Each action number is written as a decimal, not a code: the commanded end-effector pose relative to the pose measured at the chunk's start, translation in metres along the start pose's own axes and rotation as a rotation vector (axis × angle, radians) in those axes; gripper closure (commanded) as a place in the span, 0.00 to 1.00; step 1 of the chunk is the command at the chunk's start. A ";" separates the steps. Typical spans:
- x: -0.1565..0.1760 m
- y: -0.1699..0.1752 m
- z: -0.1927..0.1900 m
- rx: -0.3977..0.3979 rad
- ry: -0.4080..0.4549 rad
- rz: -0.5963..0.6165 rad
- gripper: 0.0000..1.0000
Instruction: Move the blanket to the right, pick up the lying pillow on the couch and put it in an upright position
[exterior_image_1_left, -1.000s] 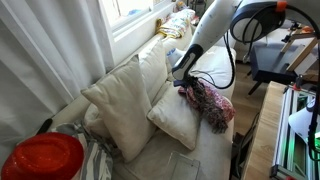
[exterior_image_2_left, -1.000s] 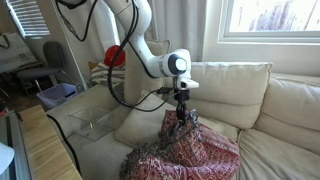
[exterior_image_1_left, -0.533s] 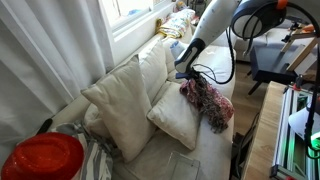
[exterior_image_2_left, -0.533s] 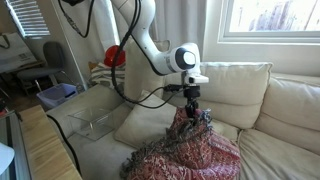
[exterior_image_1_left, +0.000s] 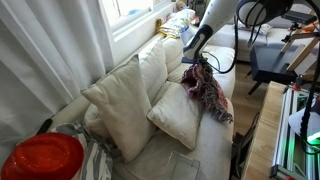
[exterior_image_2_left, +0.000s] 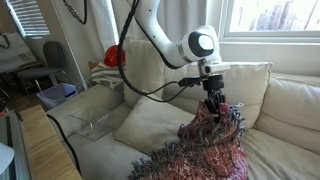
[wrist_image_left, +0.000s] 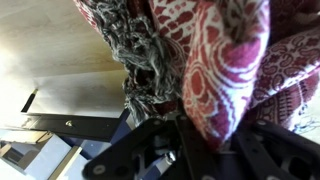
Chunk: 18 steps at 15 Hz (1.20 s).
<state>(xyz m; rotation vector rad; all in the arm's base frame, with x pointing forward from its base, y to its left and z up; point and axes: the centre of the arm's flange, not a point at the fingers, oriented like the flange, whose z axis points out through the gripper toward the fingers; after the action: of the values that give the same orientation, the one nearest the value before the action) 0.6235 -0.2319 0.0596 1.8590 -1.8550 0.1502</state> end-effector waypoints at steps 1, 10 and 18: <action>0.006 0.002 -0.002 0.003 0.002 0.012 0.80; 0.019 -0.019 0.005 -0.002 0.050 0.096 0.95; 0.121 -0.061 0.049 0.020 0.096 0.349 0.95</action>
<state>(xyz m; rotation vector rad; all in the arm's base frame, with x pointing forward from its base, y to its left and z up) 0.6428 -0.3086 0.0514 1.5836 -2.0794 0.3048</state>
